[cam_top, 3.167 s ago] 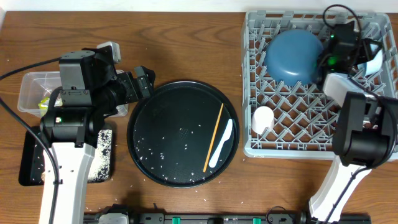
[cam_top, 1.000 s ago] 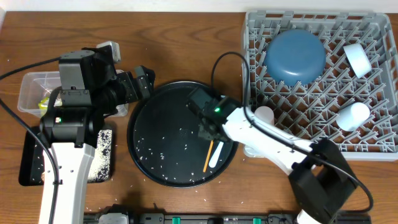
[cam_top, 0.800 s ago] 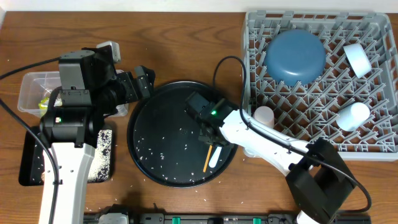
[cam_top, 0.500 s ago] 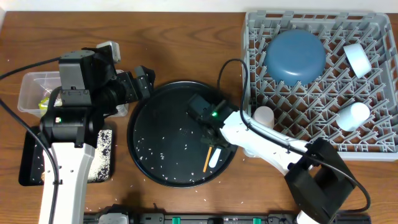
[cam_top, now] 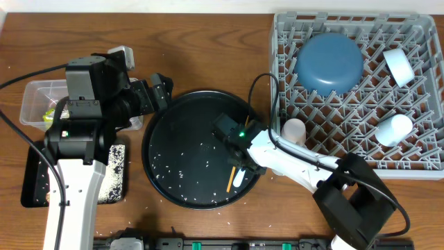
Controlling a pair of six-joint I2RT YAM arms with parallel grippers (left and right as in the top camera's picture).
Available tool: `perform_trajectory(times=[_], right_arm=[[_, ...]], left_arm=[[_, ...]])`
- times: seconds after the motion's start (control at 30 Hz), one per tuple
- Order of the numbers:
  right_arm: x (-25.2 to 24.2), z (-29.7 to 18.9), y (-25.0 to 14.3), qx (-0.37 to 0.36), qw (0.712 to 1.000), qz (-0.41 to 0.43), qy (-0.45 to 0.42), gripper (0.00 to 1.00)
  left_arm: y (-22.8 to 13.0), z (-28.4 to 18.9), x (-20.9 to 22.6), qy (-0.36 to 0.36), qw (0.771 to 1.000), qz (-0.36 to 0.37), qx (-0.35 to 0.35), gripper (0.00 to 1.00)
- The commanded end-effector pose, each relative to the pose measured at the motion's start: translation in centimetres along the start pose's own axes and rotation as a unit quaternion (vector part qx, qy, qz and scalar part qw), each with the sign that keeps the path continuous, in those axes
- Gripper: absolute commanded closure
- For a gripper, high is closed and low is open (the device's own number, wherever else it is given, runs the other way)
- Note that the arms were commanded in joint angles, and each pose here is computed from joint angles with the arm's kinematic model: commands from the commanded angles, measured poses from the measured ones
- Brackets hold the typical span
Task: Sort waste into correct bins and load items into the dishwasher rack
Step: 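Grasp the white spoon with the right gripper and lift it, then carry the white spoon with the right gripper and stand it in the rack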
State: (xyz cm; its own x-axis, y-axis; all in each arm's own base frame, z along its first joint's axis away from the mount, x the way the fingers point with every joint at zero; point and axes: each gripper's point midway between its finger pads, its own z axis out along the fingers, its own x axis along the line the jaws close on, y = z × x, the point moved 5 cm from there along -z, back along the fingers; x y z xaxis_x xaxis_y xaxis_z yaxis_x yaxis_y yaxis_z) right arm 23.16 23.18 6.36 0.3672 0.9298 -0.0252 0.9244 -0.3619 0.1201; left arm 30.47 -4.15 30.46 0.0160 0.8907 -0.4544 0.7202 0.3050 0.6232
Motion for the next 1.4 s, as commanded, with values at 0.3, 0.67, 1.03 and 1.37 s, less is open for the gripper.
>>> perform_trajectory(times=[0.3,0.67,1.03,1.37], right_arm=[[-0.2,2.3,-0.4,-0.014,0.999,0.032,0.014,0.85],[-0.1,1.8,0.8,-0.04,0.999,0.008,0.017,0.99],[1.7,-2.9,2.4,-0.07,0.993,-0.049,0.076,0.99],[1.5,-8.0,3.2,-0.102,0.978,-0.113,0.14,0.99]], left_arm=[[0.6,-0.6,-0.4,-0.007,1.0,0.006,-0.011,0.02],[0.6,-0.6,-0.4,-0.007,1.0,0.006,-0.011,0.02],[0.6,-0.6,-0.4,-0.007,1.0,0.006,-0.011,0.02],[0.6,-0.6,-0.4,-0.007,1.0,0.006,-0.011,0.02]])
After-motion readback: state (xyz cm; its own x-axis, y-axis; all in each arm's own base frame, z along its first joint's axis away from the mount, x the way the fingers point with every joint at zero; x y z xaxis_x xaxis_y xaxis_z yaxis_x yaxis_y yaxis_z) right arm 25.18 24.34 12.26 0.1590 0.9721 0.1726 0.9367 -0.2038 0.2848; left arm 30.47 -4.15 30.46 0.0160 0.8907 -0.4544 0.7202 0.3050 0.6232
